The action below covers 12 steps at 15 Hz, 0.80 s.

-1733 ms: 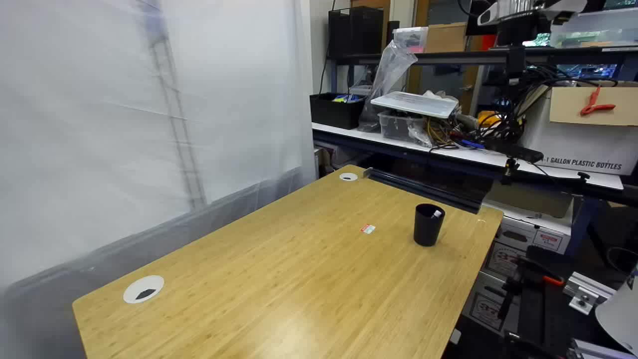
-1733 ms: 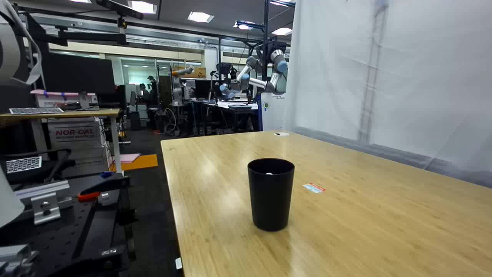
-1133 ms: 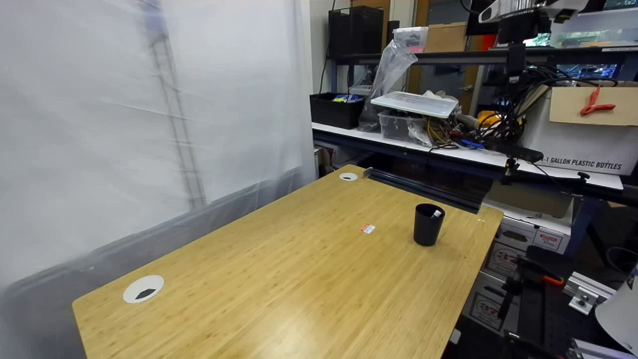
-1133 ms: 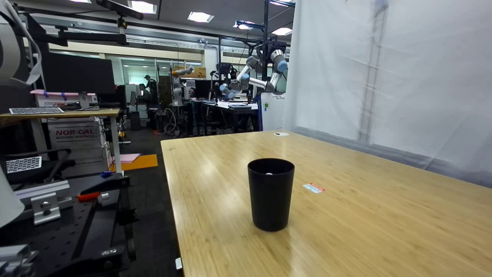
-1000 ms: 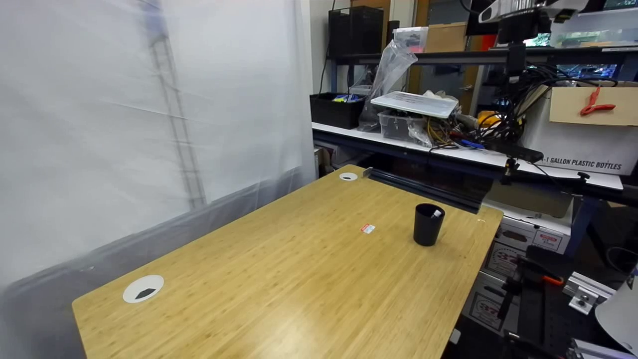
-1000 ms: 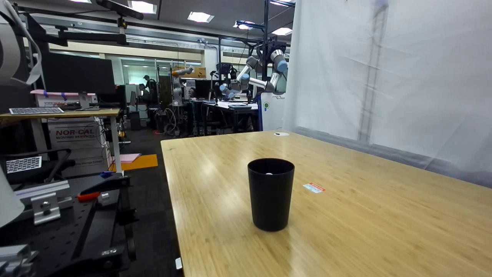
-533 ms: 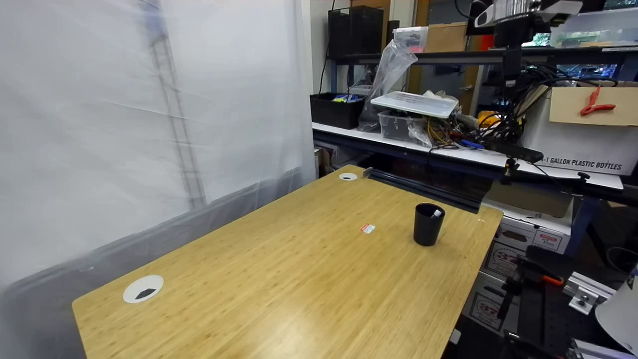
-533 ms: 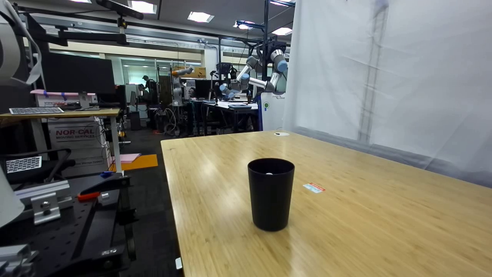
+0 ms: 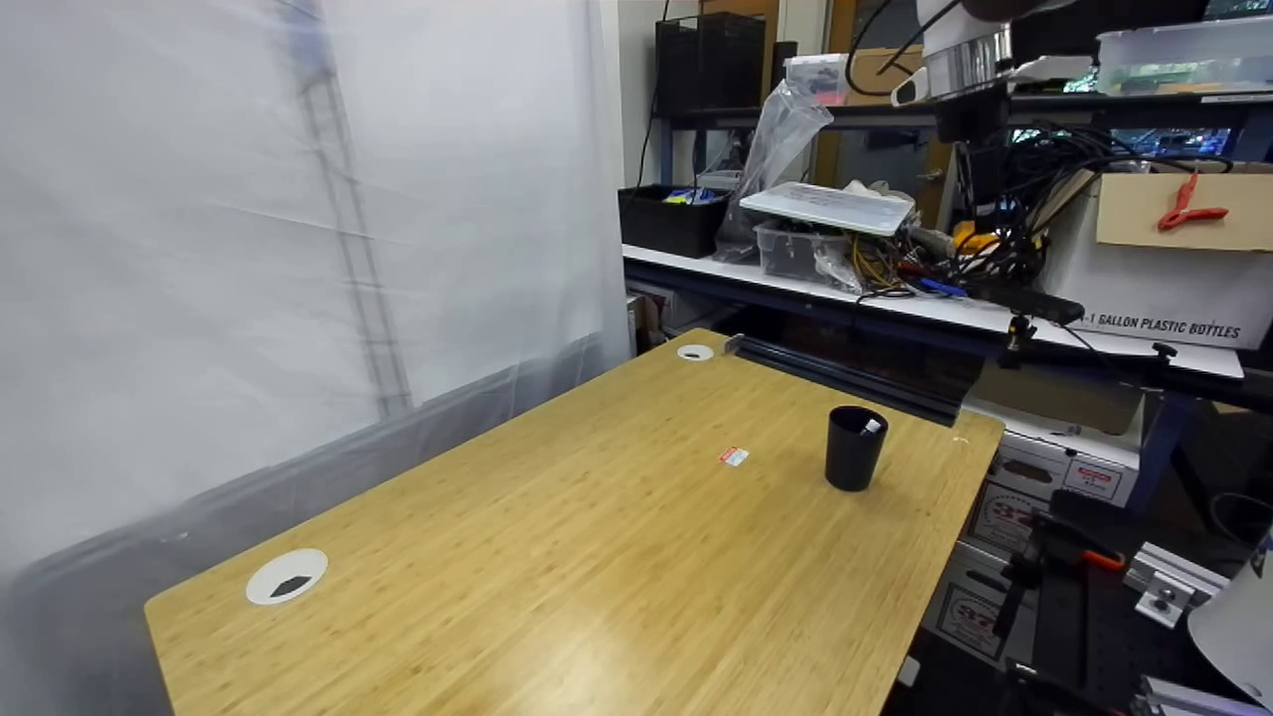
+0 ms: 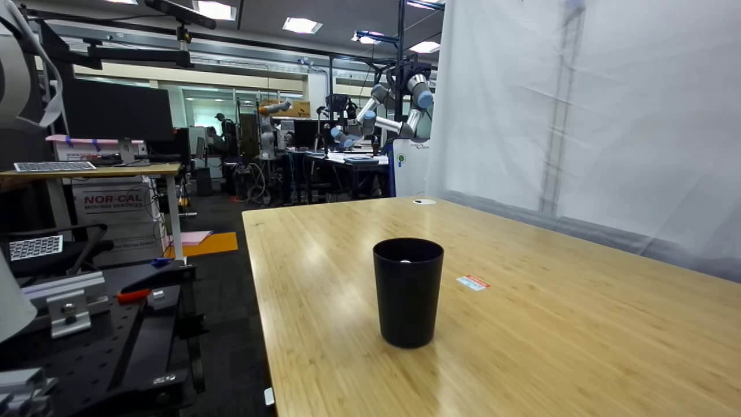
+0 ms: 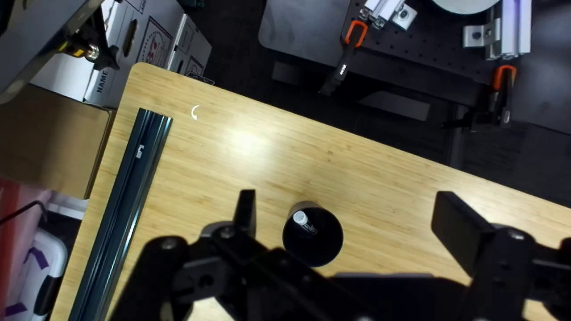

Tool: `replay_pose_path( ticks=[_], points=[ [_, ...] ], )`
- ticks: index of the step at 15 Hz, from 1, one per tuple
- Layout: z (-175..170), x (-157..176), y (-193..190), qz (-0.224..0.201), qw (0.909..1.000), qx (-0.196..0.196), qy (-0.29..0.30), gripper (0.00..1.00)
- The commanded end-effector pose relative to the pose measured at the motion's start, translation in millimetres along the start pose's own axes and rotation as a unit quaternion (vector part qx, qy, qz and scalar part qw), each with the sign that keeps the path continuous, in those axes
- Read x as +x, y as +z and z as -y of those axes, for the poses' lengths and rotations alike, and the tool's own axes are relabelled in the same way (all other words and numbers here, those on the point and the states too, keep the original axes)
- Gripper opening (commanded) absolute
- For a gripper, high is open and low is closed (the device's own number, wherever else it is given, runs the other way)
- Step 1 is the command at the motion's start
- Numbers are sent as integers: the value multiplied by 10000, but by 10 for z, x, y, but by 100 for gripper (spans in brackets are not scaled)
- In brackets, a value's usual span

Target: Remove the black marker from the black cup

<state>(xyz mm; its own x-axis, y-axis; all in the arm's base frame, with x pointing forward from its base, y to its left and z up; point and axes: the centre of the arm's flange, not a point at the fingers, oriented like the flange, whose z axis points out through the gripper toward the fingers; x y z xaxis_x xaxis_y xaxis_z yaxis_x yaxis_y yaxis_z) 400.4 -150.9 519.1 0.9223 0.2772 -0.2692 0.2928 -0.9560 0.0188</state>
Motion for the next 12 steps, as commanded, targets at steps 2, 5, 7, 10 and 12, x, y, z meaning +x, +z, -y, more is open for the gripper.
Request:
replay_pose_path(
  ticks=[2, 5, 7, 10, 12],
  points=[
    [-45, 107, 190, 324, 9984, -227, -416, 100],
    [-35, 162, 404, 533, 9965, -294, -579, 100],
    [-28, 206, 544, 608, 9951, -380, -683, 100],
    [-12, 288, 719, 621, 9933, -538, -809, 100],
    [2, 339, 812, 600, 9924, -624, -872, 100]
  ],
)
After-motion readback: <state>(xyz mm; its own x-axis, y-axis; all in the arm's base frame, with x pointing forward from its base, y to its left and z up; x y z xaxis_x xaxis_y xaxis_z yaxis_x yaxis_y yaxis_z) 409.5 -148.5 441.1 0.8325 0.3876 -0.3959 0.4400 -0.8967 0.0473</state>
